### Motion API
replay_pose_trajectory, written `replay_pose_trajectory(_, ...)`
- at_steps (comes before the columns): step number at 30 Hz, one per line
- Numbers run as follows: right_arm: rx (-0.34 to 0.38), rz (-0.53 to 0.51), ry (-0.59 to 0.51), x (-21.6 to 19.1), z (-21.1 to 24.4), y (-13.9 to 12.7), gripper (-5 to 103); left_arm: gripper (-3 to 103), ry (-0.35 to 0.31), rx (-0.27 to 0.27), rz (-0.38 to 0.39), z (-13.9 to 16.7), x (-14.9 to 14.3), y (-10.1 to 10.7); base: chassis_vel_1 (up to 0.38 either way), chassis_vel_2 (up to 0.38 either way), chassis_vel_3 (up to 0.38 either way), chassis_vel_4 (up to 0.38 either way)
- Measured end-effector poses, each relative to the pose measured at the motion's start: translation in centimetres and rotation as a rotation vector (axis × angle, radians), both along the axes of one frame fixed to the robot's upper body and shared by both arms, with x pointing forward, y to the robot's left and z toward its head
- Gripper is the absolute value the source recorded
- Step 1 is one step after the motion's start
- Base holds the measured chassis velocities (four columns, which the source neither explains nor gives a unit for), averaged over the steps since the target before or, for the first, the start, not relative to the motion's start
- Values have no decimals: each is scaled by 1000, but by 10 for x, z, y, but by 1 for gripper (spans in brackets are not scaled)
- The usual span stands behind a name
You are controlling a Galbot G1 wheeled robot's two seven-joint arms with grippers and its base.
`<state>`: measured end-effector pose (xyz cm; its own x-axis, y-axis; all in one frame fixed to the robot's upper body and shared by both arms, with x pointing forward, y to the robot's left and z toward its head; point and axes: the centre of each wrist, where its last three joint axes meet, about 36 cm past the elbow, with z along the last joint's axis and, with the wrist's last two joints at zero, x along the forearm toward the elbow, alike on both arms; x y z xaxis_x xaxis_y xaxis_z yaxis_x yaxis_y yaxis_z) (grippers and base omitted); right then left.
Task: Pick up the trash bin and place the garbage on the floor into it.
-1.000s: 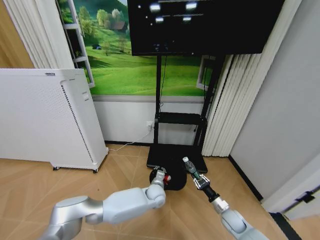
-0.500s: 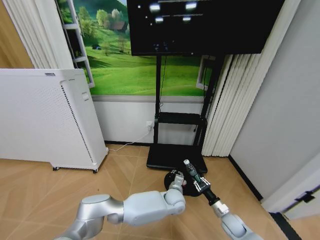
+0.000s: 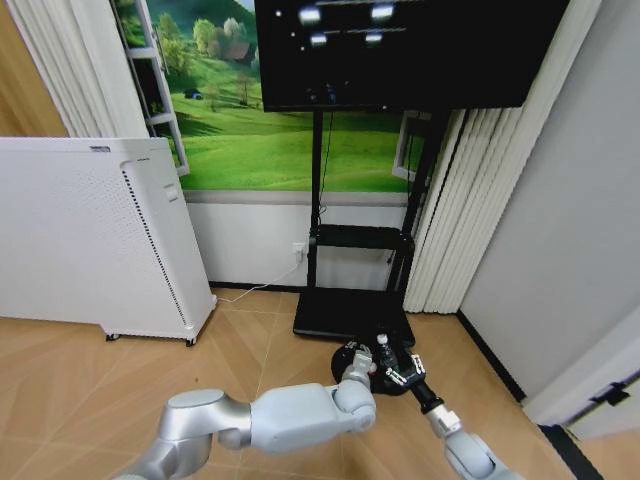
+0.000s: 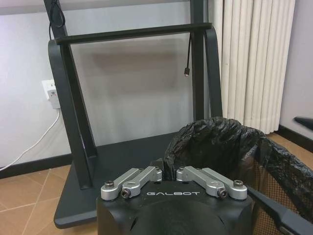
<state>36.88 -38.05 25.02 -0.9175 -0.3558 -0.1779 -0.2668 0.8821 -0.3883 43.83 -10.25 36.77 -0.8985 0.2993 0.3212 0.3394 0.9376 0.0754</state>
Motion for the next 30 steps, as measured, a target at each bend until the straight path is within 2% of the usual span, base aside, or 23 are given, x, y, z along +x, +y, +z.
replay_pose_trajectory(4,1,-52,-22,3,4,-8,99,7,-2,3,18,3,6,10,0,0,0,0)
replay_pose_trajectory(6,-4,-73,-21,2,4,-13,100,7,-2,6,25,4,9,15,0,0,0,0)
replay_pose_trajectory(8,-14,-145,-8,0,1,-29,100,7,-7,19,50,5,18,42,0,0,0,0)
replay_pose_trajectory(9,-14,-145,-8,0,1,-29,100,7,-7,19,50,5,18,42,0,0,0,0)
replay_pose_trajectory(11,8,-265,47,-5,-3,-51,100,7,-12,31,93,7,28,85,0,0,0,0)
replay_pose_trajectory(12,18,-303,67,-7,-4,-57,100,7,-17,28,108,9,30,95,0,0,0,0)
replay_pose_trajectory(13,18,-303,67,-7,-4,-57,100,7,-17,28,108,9,30,95,0,0,0,0)
replay_pose_trajectory(14,36,-388,114,-10,-7,-68,100,7,-27,21,145,15,35,113,0,0,0,0)
replay_pose_trajectory(15,36,-388,114,-10,-7,-68,100,7,-27,21,145,15,35,113,0,0,0,0)
replay_pose_trajectory(17,43,-485,166,-14,-12,-84,100,7,-52,29,176,21,38,140,0,0,0,0)
replay_pose_trajectory(18,43,-485,166,-14,-12,-84,100,7,-52,29,176,21,38,140,0,0,0,0)
replay_pose_trajectory(21,15,-553,180,-16,-20,-104,100,7,-72,40,205,27,37,167,0,0,0,0)
replay_pose_trajectory(22,15,-553,180,-16,-20,-104,100,7,-72,40,205,27,37,167,0,0,0,0)
replay_pose_trajectory(24,-17,-587,190,-26,-29,-122,100,7,-77,54,231,30,31,193,0,0,0,0)
replay_pose_trajectory(25,-17,-587,190,-26,-29,-122,100,7,-77,54,231,30,31,193,0,0,0,0)
replay_pose_trajectory(27,-39,-602,194,-39,-37,-134,100,7,-78,62,267,29,24,221,0,0,0,0)
replay_pose_trajectory(28,-39,-602,194,-39,-37,-134,100,7,-78,62,267,29,24,221,0,0,0,0)
replay_pose_trajectory(30,-56,-605,189,-46,-41,-138,100,7,-73,70,289,27,17,241,0,0,0,0)
